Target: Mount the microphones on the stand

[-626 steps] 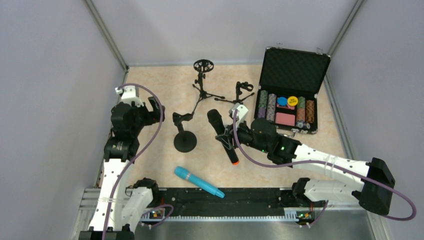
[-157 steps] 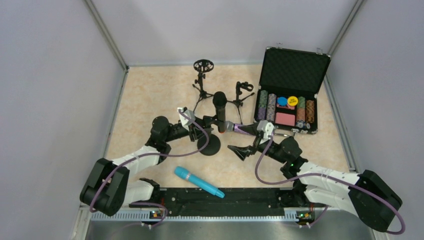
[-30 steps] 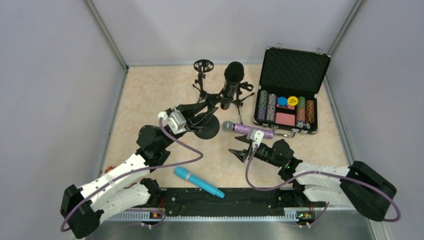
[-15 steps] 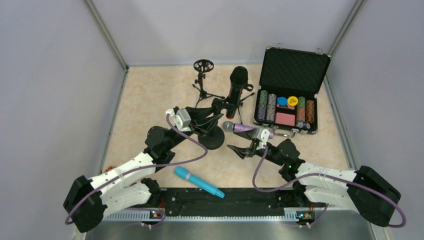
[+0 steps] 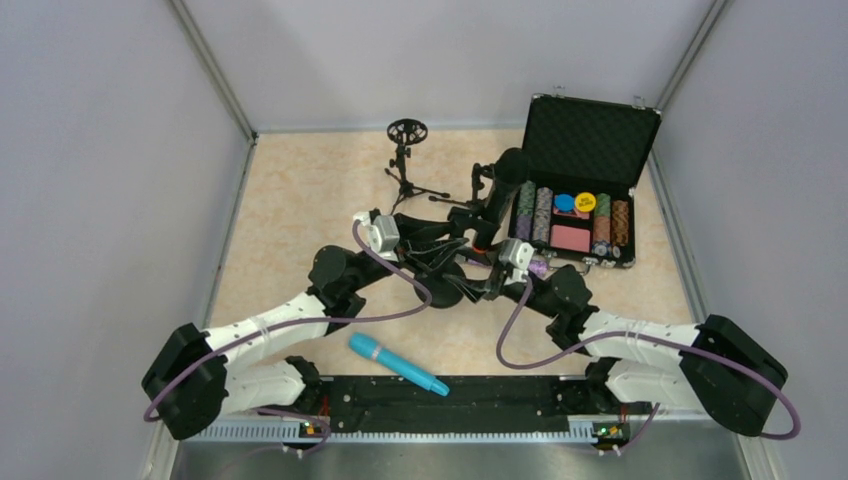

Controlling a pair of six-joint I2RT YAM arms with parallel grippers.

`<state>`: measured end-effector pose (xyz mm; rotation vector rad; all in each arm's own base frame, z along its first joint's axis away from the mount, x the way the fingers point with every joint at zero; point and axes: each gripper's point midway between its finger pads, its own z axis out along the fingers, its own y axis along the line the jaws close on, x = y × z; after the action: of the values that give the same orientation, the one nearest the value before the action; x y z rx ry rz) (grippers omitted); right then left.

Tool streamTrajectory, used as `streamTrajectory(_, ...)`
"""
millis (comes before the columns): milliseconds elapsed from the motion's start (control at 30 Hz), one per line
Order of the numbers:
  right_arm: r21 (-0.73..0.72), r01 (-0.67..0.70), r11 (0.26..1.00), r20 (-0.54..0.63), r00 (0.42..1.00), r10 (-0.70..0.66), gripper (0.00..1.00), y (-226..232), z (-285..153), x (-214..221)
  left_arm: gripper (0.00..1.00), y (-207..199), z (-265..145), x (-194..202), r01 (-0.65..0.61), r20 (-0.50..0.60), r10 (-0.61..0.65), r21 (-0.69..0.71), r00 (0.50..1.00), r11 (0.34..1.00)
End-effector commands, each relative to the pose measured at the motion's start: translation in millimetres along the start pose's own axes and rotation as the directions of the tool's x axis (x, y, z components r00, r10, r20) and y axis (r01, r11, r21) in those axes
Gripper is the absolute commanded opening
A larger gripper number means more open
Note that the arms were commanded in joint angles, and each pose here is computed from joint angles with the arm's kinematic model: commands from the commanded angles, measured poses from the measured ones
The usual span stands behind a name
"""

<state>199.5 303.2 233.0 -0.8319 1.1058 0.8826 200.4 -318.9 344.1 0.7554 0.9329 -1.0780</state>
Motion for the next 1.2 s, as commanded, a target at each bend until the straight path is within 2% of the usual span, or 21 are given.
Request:
streamTrajectory(0, -0.031, 0.004, 1.000, 0.057, 0.998, -0.002, 0.53, 4, 12, -14, 0.00, -21, 19, -83, -0.097, 0.282, 0.072, 0.076, 0.957, 0.992)
streamTrajectory(133, -0.038, -0.013, 0.999, 0.063, 0.998, 0.015, 0.49, 7, 11, -8, 0.00, -27, 27, -83, -0.089, 0.310, 0.055, 0.097, 0.949, 0.991)
streamTrajectory(300, -0.041, -0.009, 0.999, 0.029, 1.000, 0.010, 0.39, 7, 10, 6, 0.00, -30, 28, -93, -0.101, 0.380, 0.056, 0.099, 0.923, 0.990)
streamTrajectory(400, -0.029, -0.007, 1.000, 0.011, 1.000, 0.007, 0.26, 6, 8, 14, 0.00, -30, 28, -96, -0.097, 0.398, 0.051, 0.096, 0.916, 0.991)
streamTrajectory(567, -0.006, -0.006, 1.000, -0.024, 1.000, 0.006, 0.11, 3, 4, 23, 0.00, -27, 24, -94, -0.108, 0.396, 0.071, 0.071, 0.915, 0.992)
streamTrajectory(633, 0.009, -0.005, 1.000, -0.043, 0.999, 0.005, 0.00, 0, 3, 29, 0.00, -24, 20, -96, -0.118, 0.402, 0.092, 0.042, 0.911, 0.992)
streamTrajectory(967, 0.054, -0.013, 0.998, -0.172, 0.985, 0.022, 0.00, -4, -11, 68, 0.00, -9, -3, -116, -0.144, 0.431, 0.177, -0.108, 0.885, 0.984)
streamTrajectory(1167, 0.061, -0.038, 0.997, -0.255, 0.966, 0.052, 0.00, -1, -19, 98, 0.00, -11, -4, -139, -0.179, 0.471, 0.216, -0.121, 0.856, 0.976)
